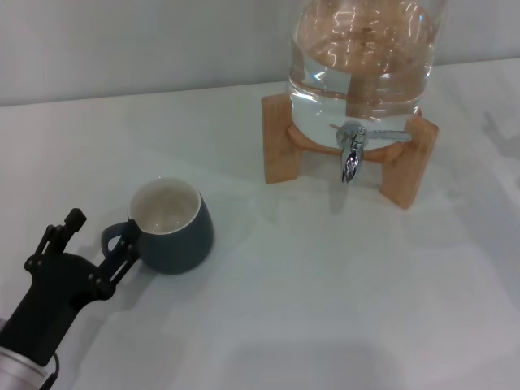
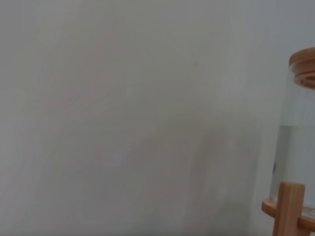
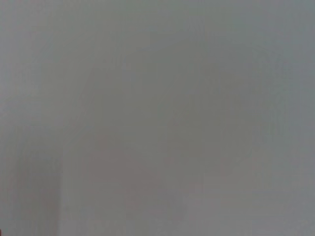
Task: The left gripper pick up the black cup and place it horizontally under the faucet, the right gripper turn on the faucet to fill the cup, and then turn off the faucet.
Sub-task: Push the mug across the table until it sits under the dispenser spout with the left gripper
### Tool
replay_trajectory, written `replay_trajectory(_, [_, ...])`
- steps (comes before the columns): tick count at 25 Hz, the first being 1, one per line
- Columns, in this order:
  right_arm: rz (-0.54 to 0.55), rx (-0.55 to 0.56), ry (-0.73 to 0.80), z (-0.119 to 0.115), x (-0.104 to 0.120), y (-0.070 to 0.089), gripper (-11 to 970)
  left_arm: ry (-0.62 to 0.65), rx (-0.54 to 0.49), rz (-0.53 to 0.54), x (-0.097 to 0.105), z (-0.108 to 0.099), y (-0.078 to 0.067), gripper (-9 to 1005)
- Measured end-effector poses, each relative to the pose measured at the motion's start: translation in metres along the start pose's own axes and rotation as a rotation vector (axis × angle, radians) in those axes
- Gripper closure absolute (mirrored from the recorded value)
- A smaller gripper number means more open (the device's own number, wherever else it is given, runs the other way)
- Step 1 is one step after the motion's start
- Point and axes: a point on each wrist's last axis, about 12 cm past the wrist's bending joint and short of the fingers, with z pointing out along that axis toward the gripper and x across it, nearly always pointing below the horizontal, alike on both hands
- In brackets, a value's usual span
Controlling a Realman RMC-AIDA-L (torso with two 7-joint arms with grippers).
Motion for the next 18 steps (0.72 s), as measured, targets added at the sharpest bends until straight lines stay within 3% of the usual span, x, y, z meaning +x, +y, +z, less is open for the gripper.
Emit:
replay_trajectory(10, [0.003, 0.005, 0.019, 0.000, 0.003, 0.001, 132, 0.040, -0.057, -0.007, 0.010, -0.022, 0.003, 122])
replay_trajectory(18, [-0.011, 0.005, 0.019, 0.000, 0.003, 0.001, 131, 0.097, -0.084, -0.008, 0.014, -0.015, 0.010, 122])
